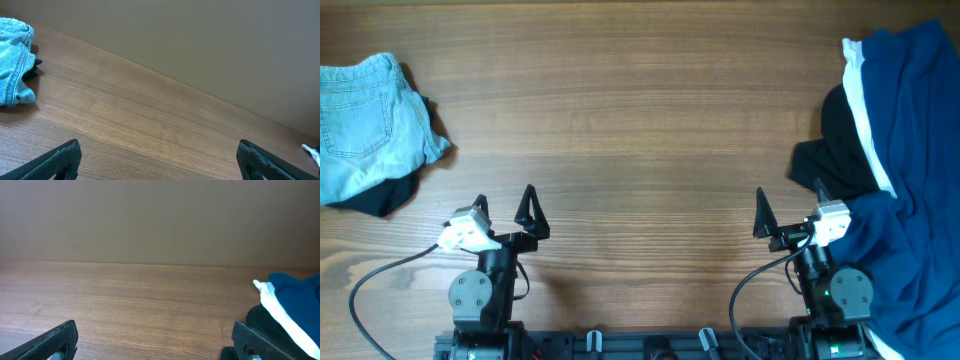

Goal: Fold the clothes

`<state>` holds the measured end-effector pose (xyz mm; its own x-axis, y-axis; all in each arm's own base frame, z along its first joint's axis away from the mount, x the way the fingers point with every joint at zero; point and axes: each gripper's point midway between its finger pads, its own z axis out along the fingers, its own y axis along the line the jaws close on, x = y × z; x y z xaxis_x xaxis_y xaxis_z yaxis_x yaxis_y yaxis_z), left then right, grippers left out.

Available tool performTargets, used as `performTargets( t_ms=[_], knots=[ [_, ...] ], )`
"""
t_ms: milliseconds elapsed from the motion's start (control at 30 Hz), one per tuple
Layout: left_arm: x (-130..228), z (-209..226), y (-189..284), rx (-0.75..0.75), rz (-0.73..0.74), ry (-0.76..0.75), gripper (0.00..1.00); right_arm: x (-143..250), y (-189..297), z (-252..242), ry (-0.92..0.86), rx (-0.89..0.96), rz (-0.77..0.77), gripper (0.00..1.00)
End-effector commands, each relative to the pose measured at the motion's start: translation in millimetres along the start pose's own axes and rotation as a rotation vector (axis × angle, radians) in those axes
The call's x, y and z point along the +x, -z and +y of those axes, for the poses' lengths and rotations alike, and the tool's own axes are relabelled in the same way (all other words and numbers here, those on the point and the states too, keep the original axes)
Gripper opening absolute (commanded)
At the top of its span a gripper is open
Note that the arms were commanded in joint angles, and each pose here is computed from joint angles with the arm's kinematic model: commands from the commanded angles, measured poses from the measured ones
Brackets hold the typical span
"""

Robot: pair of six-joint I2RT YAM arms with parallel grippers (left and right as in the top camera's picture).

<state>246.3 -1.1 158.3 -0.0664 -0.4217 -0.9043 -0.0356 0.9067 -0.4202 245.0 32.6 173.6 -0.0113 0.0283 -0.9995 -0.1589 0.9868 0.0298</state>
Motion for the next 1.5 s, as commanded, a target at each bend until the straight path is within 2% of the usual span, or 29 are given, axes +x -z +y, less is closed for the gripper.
performTargets(
  t_ms=[0, 433, 667, 900, 1000, 1100, 1233, 1333, 1367, 1400, 1433, 1467],
  knots=[
    [2.1, 1.4, -0.5, 0.000, 0.004, 0.003, 1.00, -2.9, 0.6, 1.8, -0.014, -0.012, -0.013, 1.00],
    [1.8, 1.9, -0.5, -0.003, 0.002, 0.003, 1.00, -3.0, 0.6, 1.9, -0.015, -0.012, -0.013, 1.00],
    [7.0, -10.7, 0.1, 0.068, 0.035, 0.007, 1.00, -4.0, 0.8, 4.7, -0.245, -0.029, -0.006, 1.00],
    [-41.5, -37.7, 15.7, 0.084, 0.061, 0.007, 1.00, -40.3, 11.0, -10.8, -0.203, 0.085, 0.080, 1.00],
    [-60.8, -46.8, 20.3, 0.041, 0.156, 0.002, 1.00, -64.8, 12.5, -14.8, -0.210, 0.125, 0.167, 1.00],
    [-64.9, -46.9, 20.9, -0.030, 0.301, -0.042, 1.00, -72.9, 5.3, -15.3, -0.222, 0.147, 0.338, 1.00],
    [-55.2, -37.4, 18.5, -0.122, 0.447, -0.048, 1.00, -55.3, -5.8, -16.8, -0.211, 0.177, 0.625, 1.00],
    [-45.9, -33.6, 13.1, -0.145, 0.503, -0.046, 1.00, -23.3, -23.7, -20.0, -0.171, 0.180, 0.777, 1.00],
    [-45.3, -33.2, 12.3, -0.147, 0.506, -0.046, 1.00, -15.6, -24.9, -26.8, -0.171, 0.222, 0.805, 1.00],
    [-45.8, -33.5, 10.6, -0.145, 0.503, -0.046, 1.00, -2.0, -21.2, -51.3, -0.227, 0.399, 0.843, 1.00],
    [-46.5, -33.8, 9.9, -0.144, 0.500, -0.046, 1.00, 13.1, -8.1, -85.1, -0.328, 0.652, 0.865, 1.00],
    [-46.5, -33.8, 9.9, -0.144, 0.500, -0.046, 1.00, 23.1, -2.6, -101.5, -0.385, 0.756, 0.880, 1.00]
  ],
)
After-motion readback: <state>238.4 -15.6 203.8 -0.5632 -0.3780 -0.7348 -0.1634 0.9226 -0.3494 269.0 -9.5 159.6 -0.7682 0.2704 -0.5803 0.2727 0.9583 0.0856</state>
